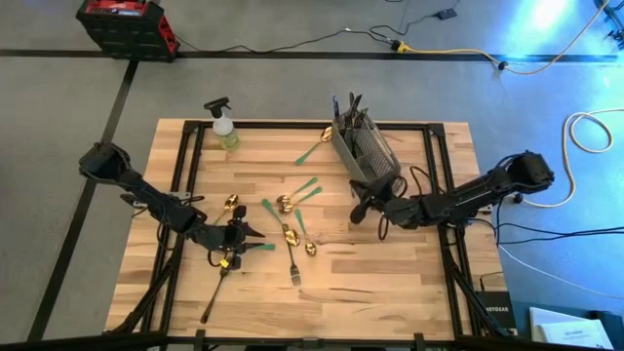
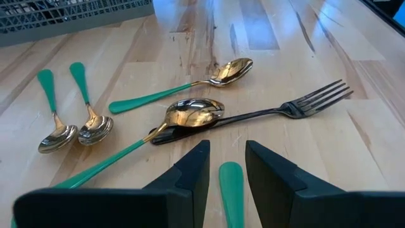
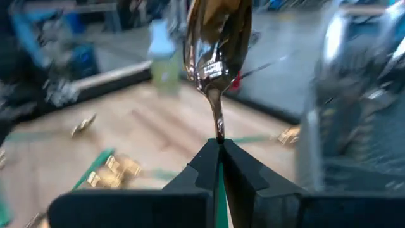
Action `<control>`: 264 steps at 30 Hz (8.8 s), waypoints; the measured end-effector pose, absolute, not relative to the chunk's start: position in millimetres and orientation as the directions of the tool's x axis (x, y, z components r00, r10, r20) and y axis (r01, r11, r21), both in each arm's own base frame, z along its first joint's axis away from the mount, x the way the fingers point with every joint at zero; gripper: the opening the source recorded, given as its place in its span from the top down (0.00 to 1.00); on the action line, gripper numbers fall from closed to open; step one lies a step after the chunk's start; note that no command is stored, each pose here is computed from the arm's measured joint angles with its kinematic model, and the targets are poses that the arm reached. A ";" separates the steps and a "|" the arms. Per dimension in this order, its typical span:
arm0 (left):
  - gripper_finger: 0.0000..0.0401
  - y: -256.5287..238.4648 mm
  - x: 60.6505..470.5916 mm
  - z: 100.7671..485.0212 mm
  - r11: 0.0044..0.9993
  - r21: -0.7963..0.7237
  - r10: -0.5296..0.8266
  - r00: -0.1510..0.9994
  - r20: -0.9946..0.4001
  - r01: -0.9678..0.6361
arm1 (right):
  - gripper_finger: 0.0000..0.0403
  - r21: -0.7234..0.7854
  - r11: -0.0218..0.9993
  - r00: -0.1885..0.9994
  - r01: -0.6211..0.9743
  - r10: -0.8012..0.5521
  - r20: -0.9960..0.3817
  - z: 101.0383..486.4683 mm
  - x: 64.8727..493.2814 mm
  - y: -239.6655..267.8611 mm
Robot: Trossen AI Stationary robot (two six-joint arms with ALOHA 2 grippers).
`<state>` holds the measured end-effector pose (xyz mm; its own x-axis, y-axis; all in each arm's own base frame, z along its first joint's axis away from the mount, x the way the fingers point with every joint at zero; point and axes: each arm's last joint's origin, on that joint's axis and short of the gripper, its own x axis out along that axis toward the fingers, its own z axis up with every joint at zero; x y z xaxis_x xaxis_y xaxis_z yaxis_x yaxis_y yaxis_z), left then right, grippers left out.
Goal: Sort silverware
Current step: Put the green spoon into the silverware basket
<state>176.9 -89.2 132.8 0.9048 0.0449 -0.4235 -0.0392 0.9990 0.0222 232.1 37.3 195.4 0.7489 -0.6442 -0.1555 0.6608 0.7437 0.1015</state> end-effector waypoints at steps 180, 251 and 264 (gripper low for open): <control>0.79 -86.5 175.3 130.0 0.994 0.051 0.111 0.893 -0.437 -0.099 | 0.99 -0.184 0.210 0.166 -0.960 -0.100 -0.981 141.7 432.5 115.5; 0.79 -86.7 175.3 130.0 0.994 0.034 0.104 0.893 -0.439 -0.099 | 1.00 0.117 0.670 0.678 0.733 -0.705 -0.208 232.9 164.9 28.9; 0.79 -86.6 175.1 129.5 0.994 0.037 0.106 0.890 -0.443 -0.099 | 0.98 0.073 0.699 0.678 0.711 -0.655 -0.332 214.0 167.0 31.1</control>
